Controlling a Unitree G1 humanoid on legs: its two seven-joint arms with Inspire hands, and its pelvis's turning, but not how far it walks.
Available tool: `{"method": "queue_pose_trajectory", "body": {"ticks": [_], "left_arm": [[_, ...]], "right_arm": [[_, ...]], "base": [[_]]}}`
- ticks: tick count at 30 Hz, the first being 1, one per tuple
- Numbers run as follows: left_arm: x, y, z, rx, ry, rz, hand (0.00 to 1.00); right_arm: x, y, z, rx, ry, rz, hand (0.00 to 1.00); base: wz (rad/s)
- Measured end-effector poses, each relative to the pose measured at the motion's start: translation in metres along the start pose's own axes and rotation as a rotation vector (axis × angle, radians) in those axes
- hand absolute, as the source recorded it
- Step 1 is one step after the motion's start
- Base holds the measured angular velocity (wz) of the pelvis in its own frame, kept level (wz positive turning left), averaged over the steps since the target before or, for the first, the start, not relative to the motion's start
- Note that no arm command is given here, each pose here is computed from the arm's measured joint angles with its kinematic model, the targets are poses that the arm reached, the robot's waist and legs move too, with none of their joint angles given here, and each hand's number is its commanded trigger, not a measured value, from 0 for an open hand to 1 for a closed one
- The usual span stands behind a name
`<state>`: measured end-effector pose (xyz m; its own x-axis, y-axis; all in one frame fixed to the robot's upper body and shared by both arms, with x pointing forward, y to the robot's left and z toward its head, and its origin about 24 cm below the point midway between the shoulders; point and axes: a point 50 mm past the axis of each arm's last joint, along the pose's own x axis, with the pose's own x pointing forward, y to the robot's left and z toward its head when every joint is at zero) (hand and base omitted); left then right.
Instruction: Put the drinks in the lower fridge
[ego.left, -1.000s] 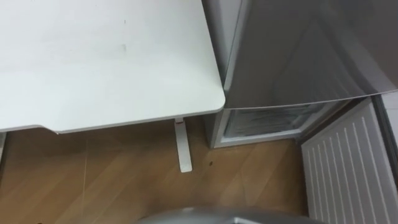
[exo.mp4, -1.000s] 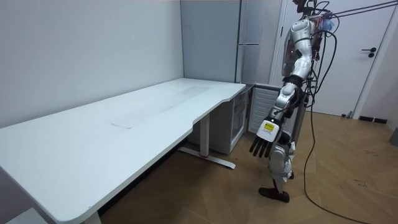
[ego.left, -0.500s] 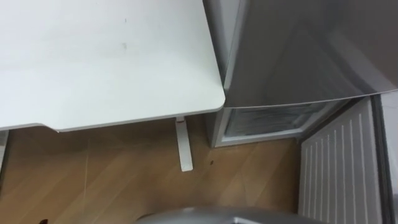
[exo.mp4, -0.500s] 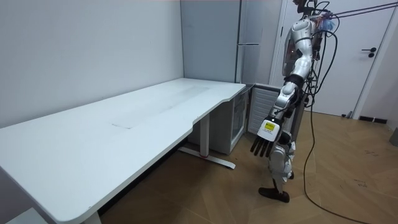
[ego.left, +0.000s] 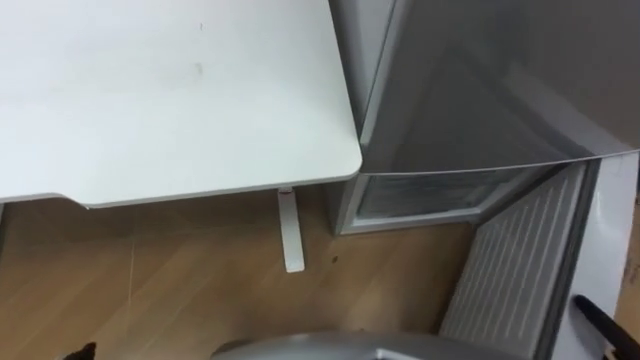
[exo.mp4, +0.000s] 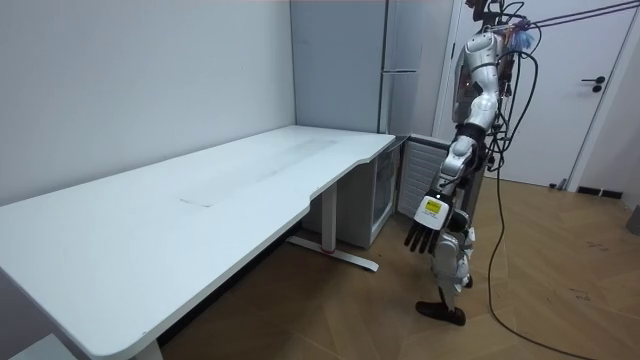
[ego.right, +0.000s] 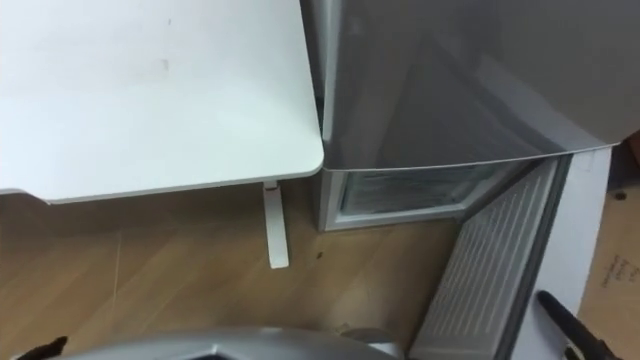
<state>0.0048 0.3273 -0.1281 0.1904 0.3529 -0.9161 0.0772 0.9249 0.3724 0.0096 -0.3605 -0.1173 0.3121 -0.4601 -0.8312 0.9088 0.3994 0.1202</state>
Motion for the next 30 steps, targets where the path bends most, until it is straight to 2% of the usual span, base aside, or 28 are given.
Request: {"method": "queue_pose_trajectory", "body": {"ticks": [4, 6, 13, 23, 30], "left_arm": [[0.002, -0.021, -0.001, 0.010, 0.012, -0.053, 0.00], [0.002, -0.026, 0.000, 0.004, 0.009, -0.064, 0.00], [0.003, -0.038, -0.003, -0.013, 0.022, -0.057, 0.00], [0.003, -0.053, -0.005, -0.033, 0.022, -0.066, 0.00], [0.003, -0.064, -0.005, -0.050, 0.032, -0.077, 0.00]], "right_arm": [[0.004, 0.019, -0.012, 0.027, 0.026, 0.092, 0.00], [0.005, 0.026, -0.015, 0.017, 0.036, 0.119, 0.00], [0.009, 0.051, -0.025, 0.015, 0.062, 0.197, 0.00], [0.012, 0.066, -0.031, 0.014, 0.079, 0.205, 0.00], [0.015, 0.089, -0.032, -0.039, 0.084, 0.245, 0.00]], "base": [[0.00], [0.00], [0.02], [0.05], [0.02]]}}
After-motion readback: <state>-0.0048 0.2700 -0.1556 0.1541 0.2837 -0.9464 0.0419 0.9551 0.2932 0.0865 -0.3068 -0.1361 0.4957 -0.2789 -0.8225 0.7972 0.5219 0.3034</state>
